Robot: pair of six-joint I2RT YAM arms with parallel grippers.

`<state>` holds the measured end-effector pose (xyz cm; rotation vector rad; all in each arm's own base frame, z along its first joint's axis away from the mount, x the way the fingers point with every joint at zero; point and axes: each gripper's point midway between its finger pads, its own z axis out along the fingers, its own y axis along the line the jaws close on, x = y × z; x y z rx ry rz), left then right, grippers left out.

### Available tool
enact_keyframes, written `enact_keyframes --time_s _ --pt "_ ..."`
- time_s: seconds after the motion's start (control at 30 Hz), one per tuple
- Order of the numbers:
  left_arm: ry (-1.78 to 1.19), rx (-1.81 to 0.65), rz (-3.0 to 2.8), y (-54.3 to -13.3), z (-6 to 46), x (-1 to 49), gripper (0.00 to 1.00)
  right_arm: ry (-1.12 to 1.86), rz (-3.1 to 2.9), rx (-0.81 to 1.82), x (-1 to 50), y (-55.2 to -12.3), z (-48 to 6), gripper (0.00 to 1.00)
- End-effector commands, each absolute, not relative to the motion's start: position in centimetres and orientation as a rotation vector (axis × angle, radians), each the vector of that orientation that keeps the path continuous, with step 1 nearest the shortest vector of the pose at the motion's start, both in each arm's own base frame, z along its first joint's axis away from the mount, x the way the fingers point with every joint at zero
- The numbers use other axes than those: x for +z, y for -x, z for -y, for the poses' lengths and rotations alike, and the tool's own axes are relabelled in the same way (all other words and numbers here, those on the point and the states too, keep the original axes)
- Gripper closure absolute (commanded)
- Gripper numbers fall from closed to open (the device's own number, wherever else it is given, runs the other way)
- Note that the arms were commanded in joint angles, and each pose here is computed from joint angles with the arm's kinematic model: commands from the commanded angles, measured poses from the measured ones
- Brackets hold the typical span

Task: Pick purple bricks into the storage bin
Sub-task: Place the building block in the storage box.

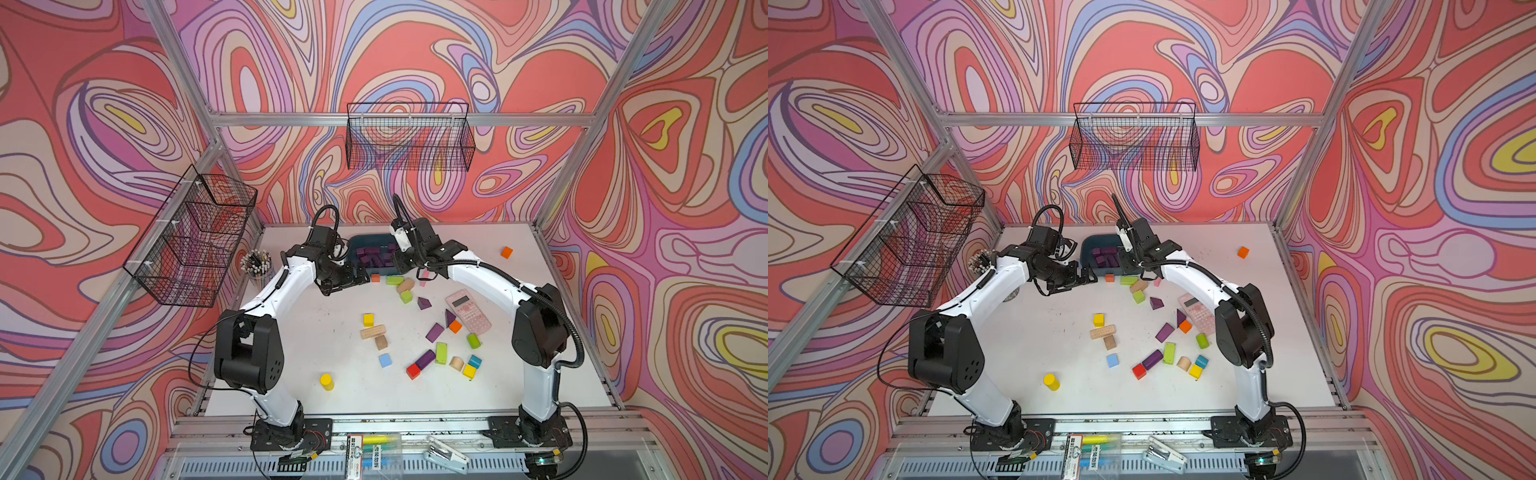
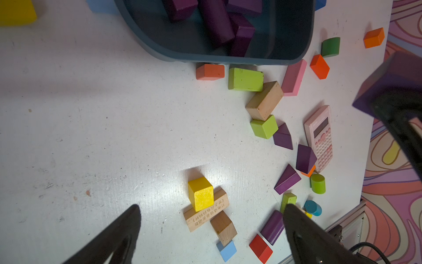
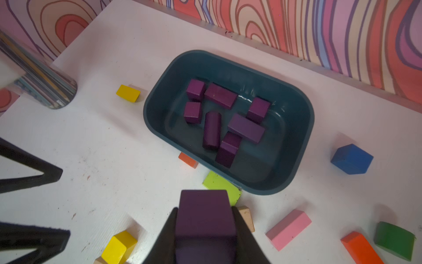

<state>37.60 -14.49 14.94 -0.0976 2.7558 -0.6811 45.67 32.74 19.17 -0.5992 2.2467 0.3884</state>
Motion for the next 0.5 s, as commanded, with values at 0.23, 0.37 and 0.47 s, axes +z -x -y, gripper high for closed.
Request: enact_keyframes --time_s 0.23,0.37,0.47 --pt "0.102 -0.66 -2.726 -37.6 14.0 15.8 0.0 0.412 -2.17 0.407 19.4 -48.9 -33.4 0.75" --pt "0.102 -0.667 -2.723 -37.6 14.0 15.9 0.0 0.366 -2.161 0.396 19.0 -49.7 -33.4 0.75" --pt "0.102 -0.666 -2.724 -37.7 14.0 15.9 0.0 0.337 -2.171 0.392 18.3 -50.4 -33.6 0.75"
